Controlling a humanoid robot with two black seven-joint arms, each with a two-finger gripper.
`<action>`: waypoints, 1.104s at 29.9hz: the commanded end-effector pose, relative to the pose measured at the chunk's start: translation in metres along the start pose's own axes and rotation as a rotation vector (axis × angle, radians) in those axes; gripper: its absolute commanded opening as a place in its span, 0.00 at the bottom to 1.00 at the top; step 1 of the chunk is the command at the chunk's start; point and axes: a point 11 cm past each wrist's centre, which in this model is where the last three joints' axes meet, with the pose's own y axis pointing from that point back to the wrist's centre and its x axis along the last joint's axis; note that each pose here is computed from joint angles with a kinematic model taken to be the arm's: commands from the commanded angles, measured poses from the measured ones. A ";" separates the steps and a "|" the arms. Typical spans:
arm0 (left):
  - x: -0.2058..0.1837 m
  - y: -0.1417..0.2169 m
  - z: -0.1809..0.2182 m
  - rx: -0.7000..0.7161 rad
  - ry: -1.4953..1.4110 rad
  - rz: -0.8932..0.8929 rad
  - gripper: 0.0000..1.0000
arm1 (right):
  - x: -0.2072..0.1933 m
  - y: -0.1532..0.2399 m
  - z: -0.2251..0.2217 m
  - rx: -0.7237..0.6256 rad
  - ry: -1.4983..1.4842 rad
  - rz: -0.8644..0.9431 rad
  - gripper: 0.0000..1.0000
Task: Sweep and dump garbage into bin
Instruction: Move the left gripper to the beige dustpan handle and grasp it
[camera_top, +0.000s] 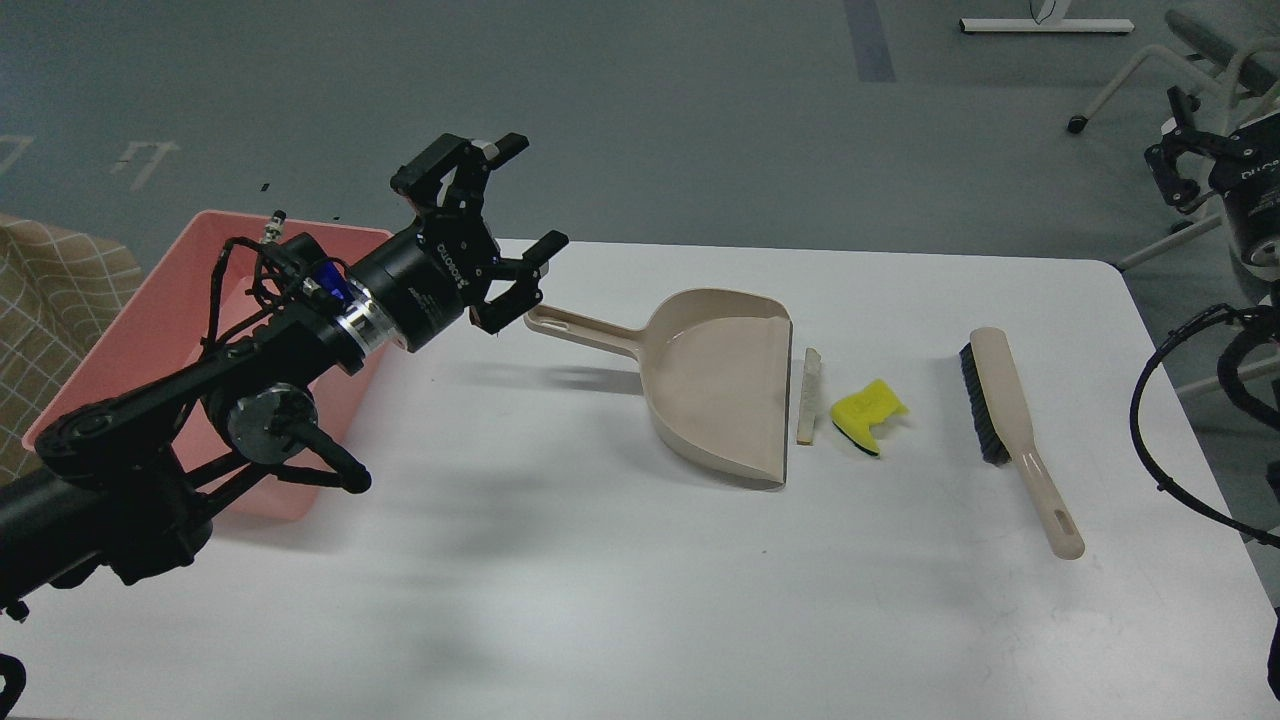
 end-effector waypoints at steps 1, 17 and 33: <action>-0.010 0.011 -0.040 0.095 -0.074 0.014 0.98 | -0.001 0.001 0.000 0.001 0.001 -0.007 1.00; -0.035 0.002 -0.126 0.182 -0.192 0.077 0.98 | 0.003 0.007 -0.014 0.014 0.029 -0.010 1.00; 0.025 0.004 -0.135 0.247 -0.278 0.227 0.97 | -0.001 0.012 -0.013 0.009 0.033 -0.030 1.00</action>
